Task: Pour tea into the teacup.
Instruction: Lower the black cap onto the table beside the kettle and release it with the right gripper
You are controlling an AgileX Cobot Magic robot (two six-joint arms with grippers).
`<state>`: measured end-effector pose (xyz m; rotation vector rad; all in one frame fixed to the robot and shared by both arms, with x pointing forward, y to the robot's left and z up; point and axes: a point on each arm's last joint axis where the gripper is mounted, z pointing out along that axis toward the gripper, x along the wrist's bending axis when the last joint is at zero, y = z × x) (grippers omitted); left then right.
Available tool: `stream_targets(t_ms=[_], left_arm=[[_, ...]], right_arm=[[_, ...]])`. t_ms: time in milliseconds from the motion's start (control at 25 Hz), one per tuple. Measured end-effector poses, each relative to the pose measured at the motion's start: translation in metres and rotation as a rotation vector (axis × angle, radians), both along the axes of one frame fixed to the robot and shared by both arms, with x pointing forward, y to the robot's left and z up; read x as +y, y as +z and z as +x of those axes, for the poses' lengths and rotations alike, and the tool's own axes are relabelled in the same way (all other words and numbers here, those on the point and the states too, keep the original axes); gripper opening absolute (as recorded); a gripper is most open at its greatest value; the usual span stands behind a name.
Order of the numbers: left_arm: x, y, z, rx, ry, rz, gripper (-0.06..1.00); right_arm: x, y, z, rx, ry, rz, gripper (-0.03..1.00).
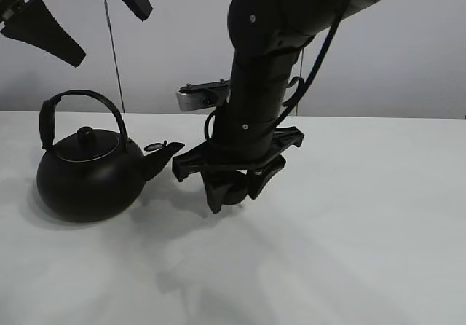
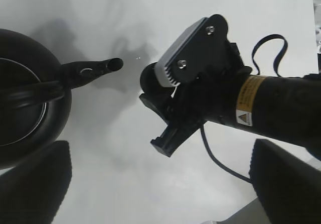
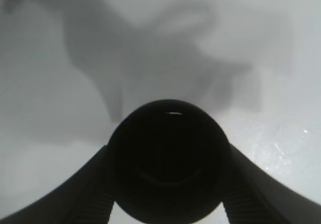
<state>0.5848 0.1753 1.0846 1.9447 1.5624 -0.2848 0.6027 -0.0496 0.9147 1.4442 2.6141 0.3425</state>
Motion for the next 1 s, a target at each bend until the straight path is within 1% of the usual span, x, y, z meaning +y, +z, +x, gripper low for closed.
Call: stream_targets(t_ms=[160, 360, 520, 880, 920, 1000], left_arm=[[0.0, 0.0, 0.0, 0.0, 0.0, 0.0, 0.69], [0.0, 0.0, 0.0, 0.0, 0.0, 0.0, 0.69], [0.0, 0.0, 0.0, 0.0, 0.0, 0.0, 0.69], [0.0, 0.0, 0.0, 0.0, 0.0, 0.0, 0.69], [0.0, 0.0, 0.0, 0.0, 0.0, 0.0, 0.69], [0.0, 0.0, 0.0, 0.0, 0.0, 0.0, 0.69]], right_arm=[[0.009, -0.004, 0.006, 0.004, 0.011, -0.009, 0.39], [0.008, -0.006, 0.008, -0.003, 0.026, -0.037, 0.39], [0.006, -0.021, 0.007, 0.036, 0.029, -0.072, 0.39], [0.007, -0.021, 0.007, 0.037, 0.027, -0.071, 0.39], [0.007, -0.021, 0.007, 0.037, 0.027, -0.071, 0.4], [0.006, -0.024, 0.007, 0.051, 0.027, -0.08, 0.47]])
